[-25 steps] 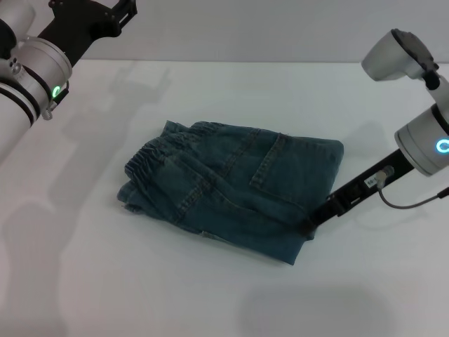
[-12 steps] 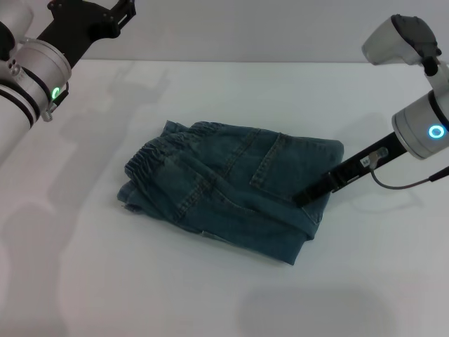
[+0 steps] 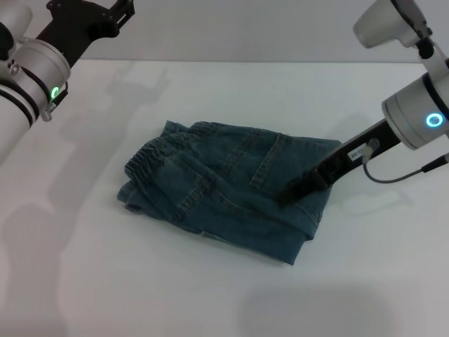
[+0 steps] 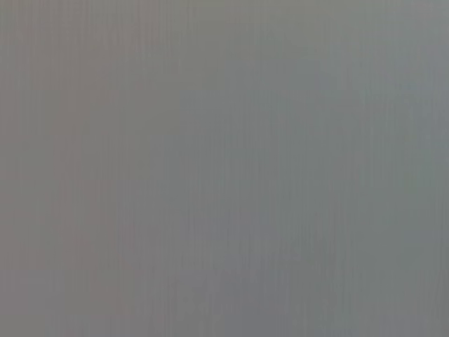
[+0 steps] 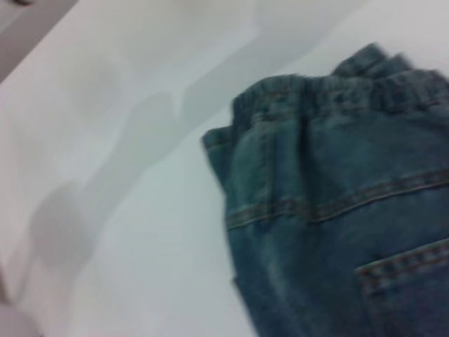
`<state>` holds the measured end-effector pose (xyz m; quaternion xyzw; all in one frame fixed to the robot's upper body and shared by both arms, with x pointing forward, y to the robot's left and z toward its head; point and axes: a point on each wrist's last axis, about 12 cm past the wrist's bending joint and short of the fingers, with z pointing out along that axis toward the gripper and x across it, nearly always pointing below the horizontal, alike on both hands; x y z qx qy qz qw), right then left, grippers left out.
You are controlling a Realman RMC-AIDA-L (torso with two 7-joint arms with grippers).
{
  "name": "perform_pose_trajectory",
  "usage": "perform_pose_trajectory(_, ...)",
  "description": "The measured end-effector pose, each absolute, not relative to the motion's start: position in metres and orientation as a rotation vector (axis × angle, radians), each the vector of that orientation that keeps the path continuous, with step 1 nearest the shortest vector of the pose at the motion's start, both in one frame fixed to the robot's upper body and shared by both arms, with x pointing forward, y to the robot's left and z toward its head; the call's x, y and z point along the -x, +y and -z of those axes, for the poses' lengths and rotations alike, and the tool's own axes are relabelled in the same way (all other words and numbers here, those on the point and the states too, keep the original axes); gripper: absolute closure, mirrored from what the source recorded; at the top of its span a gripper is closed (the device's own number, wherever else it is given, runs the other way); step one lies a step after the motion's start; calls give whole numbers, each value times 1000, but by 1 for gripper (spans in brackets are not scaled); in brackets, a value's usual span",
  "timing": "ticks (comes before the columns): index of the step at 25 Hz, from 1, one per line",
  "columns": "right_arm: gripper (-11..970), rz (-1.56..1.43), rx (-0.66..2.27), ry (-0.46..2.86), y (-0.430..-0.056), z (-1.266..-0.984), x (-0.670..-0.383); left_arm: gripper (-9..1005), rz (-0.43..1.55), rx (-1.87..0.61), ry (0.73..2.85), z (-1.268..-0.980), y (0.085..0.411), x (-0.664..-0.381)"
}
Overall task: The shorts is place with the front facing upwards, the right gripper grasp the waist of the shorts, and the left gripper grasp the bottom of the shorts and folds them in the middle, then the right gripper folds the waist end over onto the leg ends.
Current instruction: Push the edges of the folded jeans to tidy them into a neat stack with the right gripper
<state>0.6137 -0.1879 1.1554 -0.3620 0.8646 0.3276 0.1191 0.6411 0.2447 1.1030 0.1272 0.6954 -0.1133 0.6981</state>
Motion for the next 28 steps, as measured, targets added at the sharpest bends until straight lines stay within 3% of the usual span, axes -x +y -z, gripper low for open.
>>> perform_pose_trajectory(12,514,-1051,1227,2604,-169,-1142,-596,231,251,-263,1551,-1103,247,-641)
perform_pose_trajectory(28,514,-982,1137,2642,-174,-1121,-599,230,254,-271,1552,-1103,244,-643)
